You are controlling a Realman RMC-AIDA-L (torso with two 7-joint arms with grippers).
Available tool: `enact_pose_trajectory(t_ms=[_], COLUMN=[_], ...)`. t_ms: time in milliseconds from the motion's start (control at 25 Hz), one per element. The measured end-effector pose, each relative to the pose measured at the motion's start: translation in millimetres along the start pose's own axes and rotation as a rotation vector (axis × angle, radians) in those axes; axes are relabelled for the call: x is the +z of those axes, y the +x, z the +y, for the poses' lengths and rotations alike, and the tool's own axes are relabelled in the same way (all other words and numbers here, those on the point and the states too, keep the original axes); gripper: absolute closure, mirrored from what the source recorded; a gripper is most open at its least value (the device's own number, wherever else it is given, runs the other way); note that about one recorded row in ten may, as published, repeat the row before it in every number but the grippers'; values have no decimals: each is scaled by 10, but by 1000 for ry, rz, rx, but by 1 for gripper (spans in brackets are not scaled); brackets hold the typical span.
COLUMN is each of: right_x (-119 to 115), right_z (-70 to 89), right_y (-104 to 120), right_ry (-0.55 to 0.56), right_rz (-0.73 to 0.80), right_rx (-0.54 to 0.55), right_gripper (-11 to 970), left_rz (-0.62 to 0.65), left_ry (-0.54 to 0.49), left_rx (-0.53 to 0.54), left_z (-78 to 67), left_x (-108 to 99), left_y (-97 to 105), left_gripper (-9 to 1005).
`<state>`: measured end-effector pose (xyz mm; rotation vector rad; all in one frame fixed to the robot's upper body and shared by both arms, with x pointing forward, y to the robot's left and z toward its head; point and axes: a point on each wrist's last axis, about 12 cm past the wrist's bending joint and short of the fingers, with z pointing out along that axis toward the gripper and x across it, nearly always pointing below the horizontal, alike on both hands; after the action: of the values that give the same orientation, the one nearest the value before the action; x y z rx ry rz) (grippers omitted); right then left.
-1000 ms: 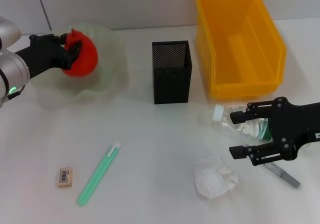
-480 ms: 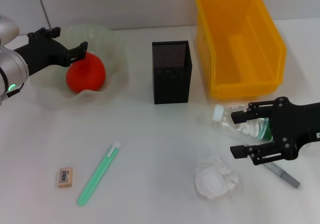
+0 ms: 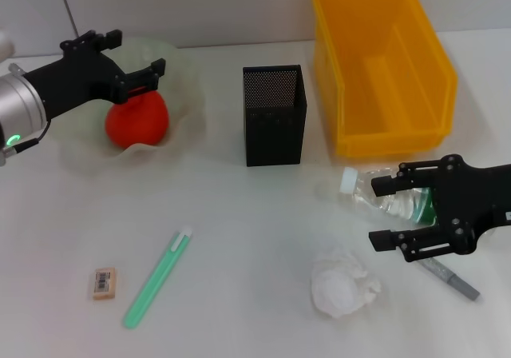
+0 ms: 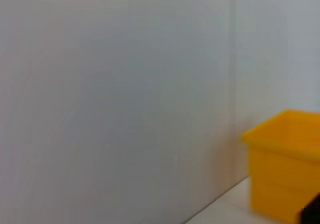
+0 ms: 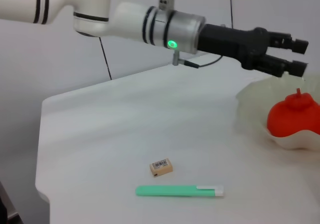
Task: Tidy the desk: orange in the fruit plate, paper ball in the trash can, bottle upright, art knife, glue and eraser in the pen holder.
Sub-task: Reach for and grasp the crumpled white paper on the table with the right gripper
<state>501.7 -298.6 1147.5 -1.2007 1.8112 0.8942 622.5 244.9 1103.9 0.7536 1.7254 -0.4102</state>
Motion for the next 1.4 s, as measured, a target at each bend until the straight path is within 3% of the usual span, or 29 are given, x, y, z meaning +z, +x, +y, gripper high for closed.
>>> enact_pose_trajectory(t_ms=[160, 200, 280, 320, 480, 640, 920, 1120, 1400], right_x=[10, 12, 13, 12, 7, 12, 8, 13, 8], right_z=[-2, -6, -7, -7, -14, -15, -7, -3, -27], right_y=[12, 14, 14, 14, 25, 29, 51, 75, 22], right_ry=[-3, -3, -3, -2, 9, 9, 9, 7, 10], right_rz=[-1, 0, 0, 0, 0, 5, 14, 32, 110], right_rx=[7, 7, 5, 2, -11, -13, -17, -15, 0], right_gripper=[184, 183, 183, 183, 184, 184, 184, 183, 183], left_rz=[-75, -102, -102, -106, -91, -42, -103, -166, -166], left_ry=[112, 186, 186, 272, 328, 479, 653, 695, 724], left_rx=[23, 24, 24, 34, 41, 44, 35, 10, 9], left_z=[-85, -143, -143, -213, -260, -382, -464, -447, -493], left_x=[-164, -258, -258, -378, -446, -584, -833, -1013, -1045], left_y=[-107, -158, -158, -181, -173, -146, -186, -194, -175], left_gripper=[154, 154, 154, 154, 154, 154, 154, 154, 154])
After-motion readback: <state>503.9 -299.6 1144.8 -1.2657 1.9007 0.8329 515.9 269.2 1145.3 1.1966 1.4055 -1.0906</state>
